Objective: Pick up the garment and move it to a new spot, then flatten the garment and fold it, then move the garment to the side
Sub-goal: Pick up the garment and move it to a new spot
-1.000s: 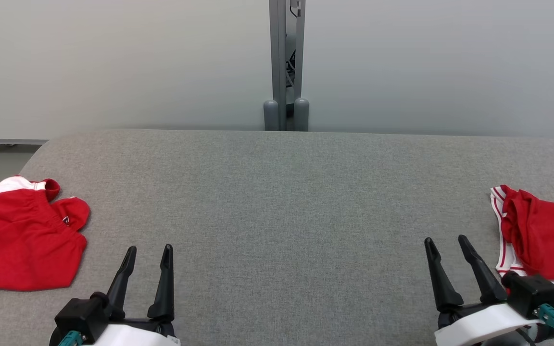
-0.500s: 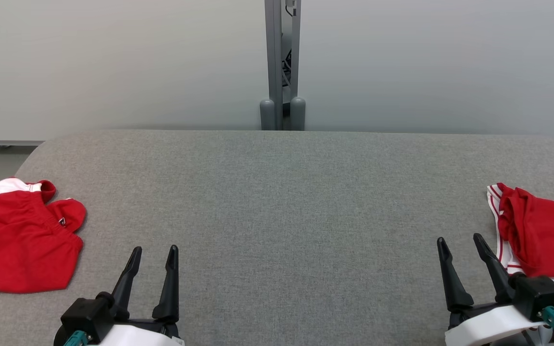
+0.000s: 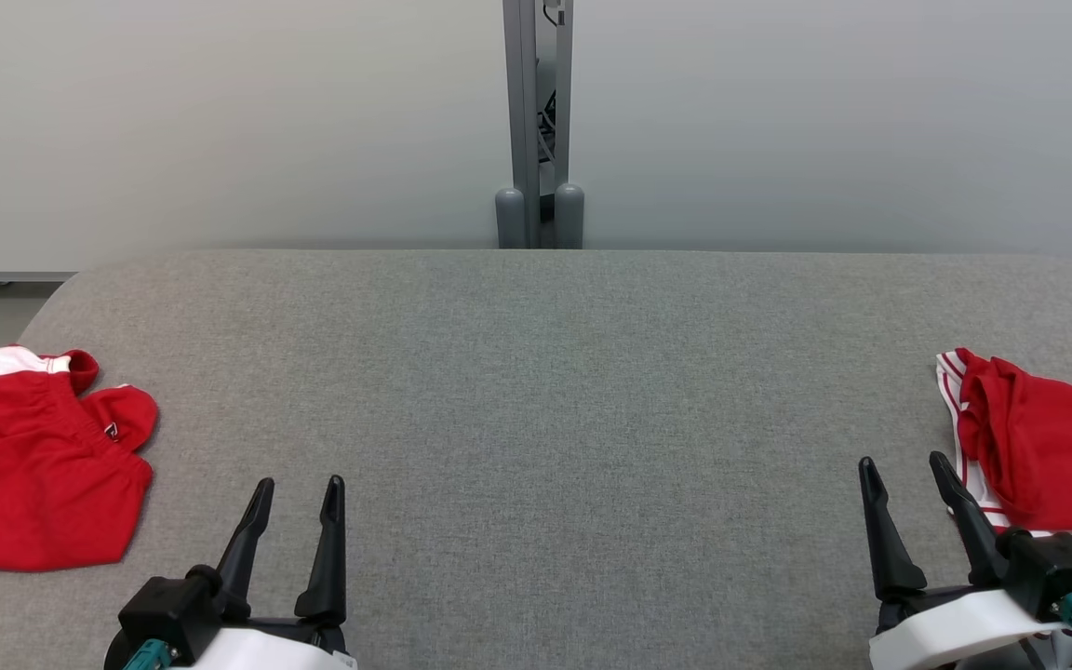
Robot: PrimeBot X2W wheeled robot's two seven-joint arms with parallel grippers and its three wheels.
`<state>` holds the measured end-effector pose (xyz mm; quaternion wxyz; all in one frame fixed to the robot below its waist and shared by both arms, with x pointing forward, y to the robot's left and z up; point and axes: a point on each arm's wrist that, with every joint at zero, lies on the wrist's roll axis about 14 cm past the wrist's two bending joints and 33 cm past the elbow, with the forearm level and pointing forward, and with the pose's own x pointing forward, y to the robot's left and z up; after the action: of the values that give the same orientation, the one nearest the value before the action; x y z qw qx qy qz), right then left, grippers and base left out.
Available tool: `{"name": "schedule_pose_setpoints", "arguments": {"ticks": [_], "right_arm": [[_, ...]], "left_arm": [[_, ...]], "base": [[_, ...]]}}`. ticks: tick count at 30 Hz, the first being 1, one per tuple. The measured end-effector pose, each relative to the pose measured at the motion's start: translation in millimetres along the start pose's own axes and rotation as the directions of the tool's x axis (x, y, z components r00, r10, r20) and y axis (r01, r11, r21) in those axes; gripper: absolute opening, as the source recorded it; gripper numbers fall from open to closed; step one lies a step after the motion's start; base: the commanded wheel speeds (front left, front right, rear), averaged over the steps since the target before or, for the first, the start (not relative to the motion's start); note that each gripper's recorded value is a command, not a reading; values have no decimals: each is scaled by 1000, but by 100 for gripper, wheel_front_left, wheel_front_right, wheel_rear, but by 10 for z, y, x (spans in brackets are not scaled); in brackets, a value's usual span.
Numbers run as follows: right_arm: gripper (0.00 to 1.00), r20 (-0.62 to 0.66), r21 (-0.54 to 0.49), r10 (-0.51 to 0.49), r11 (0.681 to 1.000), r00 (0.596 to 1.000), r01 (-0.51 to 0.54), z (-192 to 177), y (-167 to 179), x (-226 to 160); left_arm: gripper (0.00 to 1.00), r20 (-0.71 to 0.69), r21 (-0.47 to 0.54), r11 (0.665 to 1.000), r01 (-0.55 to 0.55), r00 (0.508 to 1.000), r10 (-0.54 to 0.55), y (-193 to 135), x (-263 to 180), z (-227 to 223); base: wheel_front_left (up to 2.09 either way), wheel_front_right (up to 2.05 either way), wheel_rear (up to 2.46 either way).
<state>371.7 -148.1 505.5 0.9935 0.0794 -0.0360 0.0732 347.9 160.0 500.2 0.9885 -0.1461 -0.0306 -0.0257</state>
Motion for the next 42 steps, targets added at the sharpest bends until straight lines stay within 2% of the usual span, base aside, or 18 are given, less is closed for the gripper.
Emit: {"name": "schedule_pose_setpoints", "arguments": {"ticks": [11, 16, 21, 27, 28, 31, 36, 42], "right_arm": [[100, -13, 22, 36, 999, 999, -35, -51, 122, 65], [100, -25, 38, 143, 989, 989, -142, -105, 478, 187], [100, -36, 62, 252, 966, 967, -250, -159, 862, 276], [100, -26, 90, 390, 918, 920, -387, -150, 1372, 360], [100, -26, 90, 390, 918, 920, -387, -150, 1372, 360], [100, -29, 108, 458, 885, 889, -452, -172, 1633, 360], [100, -27, 129, 574, 814, 819, -566, -188, 2107, 356], [100, -33, 147, 637, 765, 770, -627, -239, 2384, 386]], "left_arm": [[100, -4, 0, 1000, -23, 1000, 23, 69, -43, -12], [100, 21, 12, 995, -101, 995, 101, 311, -180, 71], [100, 49, 27, 978, -209, 977, 208, 632, -409, 162], [100, 106, 37, 940, -339, 937, 334, 982, -774, 332], [100, 106, 37, 940, -339, 937, 334, 982, -774, 332], [100, 133, 39, 915, -401, 910, 393, 1131, -973, 405], [100, 186, 31, 865, -501, 853, 488, 1369, -1245, 567], [100, 199, 27, 829, -559, 815, 544, 1475, -1363, 621]], "base": [[0, 0, 0], [0, 0, 0], [0, 0, 0], [0, 0, 0], [0, 0, 0], [0, 0, 0], [0, 0, 0], [0, 0, 0]]}}
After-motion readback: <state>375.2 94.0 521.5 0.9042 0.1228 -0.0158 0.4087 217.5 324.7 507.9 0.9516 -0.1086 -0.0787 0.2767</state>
